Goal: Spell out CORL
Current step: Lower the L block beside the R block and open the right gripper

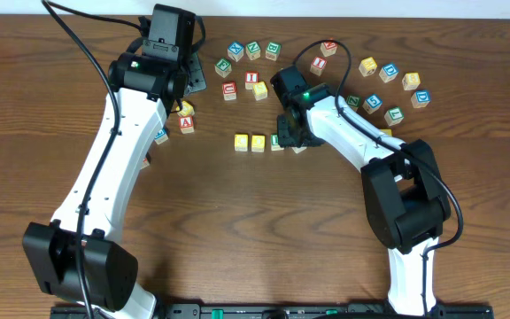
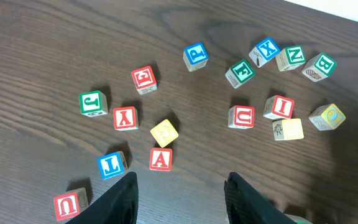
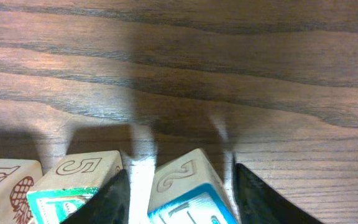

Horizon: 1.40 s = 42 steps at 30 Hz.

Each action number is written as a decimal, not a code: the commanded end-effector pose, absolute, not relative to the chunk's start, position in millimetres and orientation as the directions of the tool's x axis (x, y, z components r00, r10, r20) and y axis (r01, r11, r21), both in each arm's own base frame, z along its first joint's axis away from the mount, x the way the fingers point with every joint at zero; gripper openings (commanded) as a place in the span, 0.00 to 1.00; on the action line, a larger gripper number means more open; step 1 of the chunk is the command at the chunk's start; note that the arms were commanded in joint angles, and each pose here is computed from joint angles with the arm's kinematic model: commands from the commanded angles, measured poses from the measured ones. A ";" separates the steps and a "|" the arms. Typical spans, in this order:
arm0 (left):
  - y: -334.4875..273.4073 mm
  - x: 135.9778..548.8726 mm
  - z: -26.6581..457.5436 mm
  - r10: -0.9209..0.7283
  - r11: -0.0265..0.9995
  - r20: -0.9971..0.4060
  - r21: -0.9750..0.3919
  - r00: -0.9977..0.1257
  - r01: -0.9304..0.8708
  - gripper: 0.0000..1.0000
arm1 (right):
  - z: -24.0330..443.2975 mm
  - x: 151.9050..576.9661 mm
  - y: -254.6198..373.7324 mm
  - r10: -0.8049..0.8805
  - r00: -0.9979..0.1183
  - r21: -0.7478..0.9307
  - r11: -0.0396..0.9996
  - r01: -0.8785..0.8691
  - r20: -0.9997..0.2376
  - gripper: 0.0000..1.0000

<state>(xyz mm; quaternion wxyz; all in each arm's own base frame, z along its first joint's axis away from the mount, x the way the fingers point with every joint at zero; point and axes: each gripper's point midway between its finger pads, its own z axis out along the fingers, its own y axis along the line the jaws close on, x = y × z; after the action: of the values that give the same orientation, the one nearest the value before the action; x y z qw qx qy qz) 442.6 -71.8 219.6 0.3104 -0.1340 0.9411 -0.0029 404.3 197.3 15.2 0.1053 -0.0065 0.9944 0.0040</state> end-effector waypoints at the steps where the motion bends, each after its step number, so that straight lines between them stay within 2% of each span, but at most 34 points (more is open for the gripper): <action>1: -69.9 441.7 219.0 -0.259 0.962 -0.582 -0.086 -0.771 -0.259 0.45 | 16.2 405.4 196.8 -0.067 -0.974 -0.012 0.998 -0.066 -0.216 0.51; 3: -69.9 441.6 219.0 -0.259 0.962 -0.582 -0.086 -0.771 -0.259 0.45 | 16.2 405.4 196.8 -0.070 -0.974 -0.013 0.998 -0.069 -0.216 0.45; 8: -69.9 441.7 219.0 -0.259 0.962 -0.582 -0.086 -0.771 -0.259 0.45 | 16.0 404.7 196.6 -0.018 -0.977 -0.002 1.000 -0.018 -0.213 0.43; 11: -69.9 441.6 219.0 -0.259 0.962 -0.582 -0.086 -0.771 -0.259 0.45 | 15.9 404.3 196.6 0.030 -0.977 0.008 1.000 0.029 -0.212 0.36; 16: -69.9 441.7 219.0 -0.259 0.962 -0.582 -0.086 -0.771 -0.259 0.45 | 15.8 403.9 197.1 0.059 -0.976 0.014 0.998 0.057 -0.211 0.34; 37: -69.9 441.7 219.1 -0.260 0.962 -0.583 -0.086 -0.770 -0.259 0.45 | 16.1 405.5 197.8 0.255 -0.944 0.062 0.967 0.247 -0.207 0.33; 42: -70.1 442.3 219.4 -0.260 0.962 -0.584 -0.087 -0.769 -0.259 0.45 | 19.3 417.2 200.6 0.252 -0.936 0.089 0.967 0.237 -0.245 0.33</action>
<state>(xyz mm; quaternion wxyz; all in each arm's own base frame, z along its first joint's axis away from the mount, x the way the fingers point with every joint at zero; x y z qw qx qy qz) 442.6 -71.8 219.6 0.3104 -0.1340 0.9411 -0.0029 409.2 200.1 16.4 0.1134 0.1139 0.9867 0.0235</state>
